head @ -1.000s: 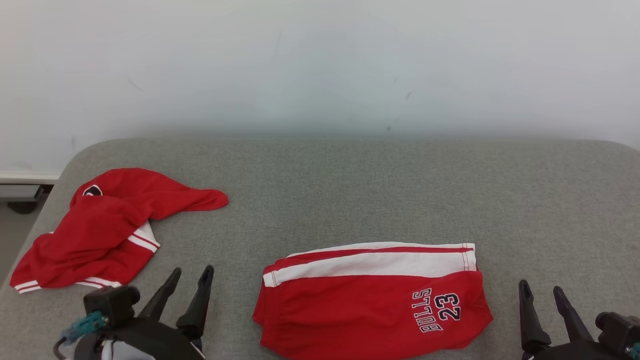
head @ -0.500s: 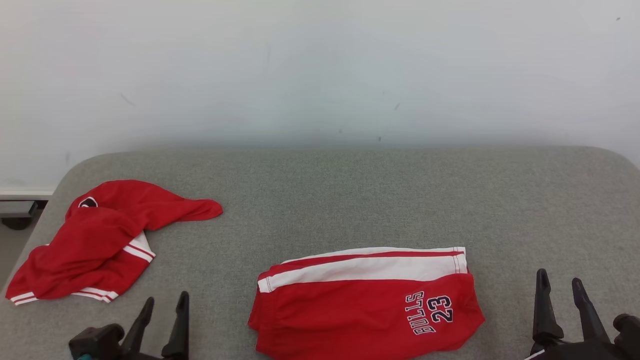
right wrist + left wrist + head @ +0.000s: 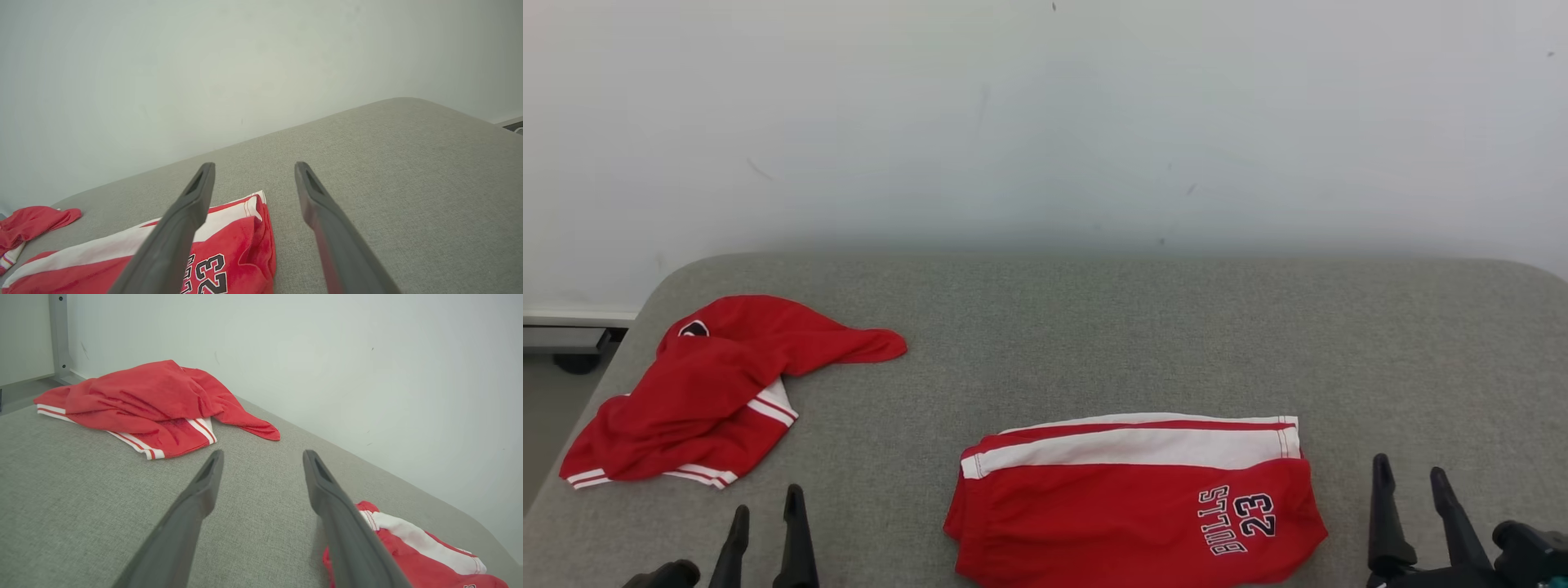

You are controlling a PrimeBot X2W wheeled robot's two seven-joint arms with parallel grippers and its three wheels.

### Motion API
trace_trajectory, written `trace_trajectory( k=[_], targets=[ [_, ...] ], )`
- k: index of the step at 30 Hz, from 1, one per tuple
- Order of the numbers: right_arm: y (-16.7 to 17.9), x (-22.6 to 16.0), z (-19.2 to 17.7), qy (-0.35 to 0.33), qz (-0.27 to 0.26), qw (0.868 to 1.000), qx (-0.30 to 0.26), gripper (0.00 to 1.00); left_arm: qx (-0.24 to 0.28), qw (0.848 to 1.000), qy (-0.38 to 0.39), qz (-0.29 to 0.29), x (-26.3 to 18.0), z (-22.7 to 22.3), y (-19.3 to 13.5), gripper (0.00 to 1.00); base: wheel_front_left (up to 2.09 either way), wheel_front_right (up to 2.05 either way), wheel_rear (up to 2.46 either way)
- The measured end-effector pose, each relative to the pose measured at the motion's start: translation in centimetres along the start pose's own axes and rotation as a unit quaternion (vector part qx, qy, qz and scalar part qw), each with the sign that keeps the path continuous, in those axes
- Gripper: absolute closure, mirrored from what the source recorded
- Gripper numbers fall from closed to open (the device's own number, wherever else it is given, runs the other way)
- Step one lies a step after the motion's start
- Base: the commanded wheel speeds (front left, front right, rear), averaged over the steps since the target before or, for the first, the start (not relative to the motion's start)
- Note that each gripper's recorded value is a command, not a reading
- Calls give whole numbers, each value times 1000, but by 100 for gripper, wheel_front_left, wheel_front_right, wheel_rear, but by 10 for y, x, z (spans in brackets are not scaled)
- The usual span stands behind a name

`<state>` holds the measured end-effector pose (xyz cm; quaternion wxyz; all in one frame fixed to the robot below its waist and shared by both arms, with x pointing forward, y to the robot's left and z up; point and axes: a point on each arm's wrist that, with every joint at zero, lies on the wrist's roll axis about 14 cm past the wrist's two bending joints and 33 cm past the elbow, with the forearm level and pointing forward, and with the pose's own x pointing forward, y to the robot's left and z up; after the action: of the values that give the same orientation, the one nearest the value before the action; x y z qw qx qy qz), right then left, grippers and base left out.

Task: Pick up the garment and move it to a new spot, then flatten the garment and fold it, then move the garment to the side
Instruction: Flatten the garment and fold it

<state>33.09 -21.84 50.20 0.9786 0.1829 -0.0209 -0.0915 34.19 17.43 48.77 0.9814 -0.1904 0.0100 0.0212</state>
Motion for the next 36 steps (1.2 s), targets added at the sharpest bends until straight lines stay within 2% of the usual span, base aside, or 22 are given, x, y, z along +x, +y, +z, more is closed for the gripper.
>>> trace_trajectory(
  k=[9,25,29,36],
  targets=[
    [10,0,-11,18,16,1000,-9,0,39,999,-9,-35,-7,1,-20,0,0,0,0],
    [10,4,-11,19,15,1000,-15,0,71,996,5,-59,-9,-8,-28,0,0,0,0],
    [11,3,-27,68,19,997,-21,0,73,995,8,-62,-8,-9,-30,0,0,0,0],
    [19,16,-41,169,45,982,-65,0,79,994,23,-72,-8,-14,-35,0,0,0,0]
  ],
)
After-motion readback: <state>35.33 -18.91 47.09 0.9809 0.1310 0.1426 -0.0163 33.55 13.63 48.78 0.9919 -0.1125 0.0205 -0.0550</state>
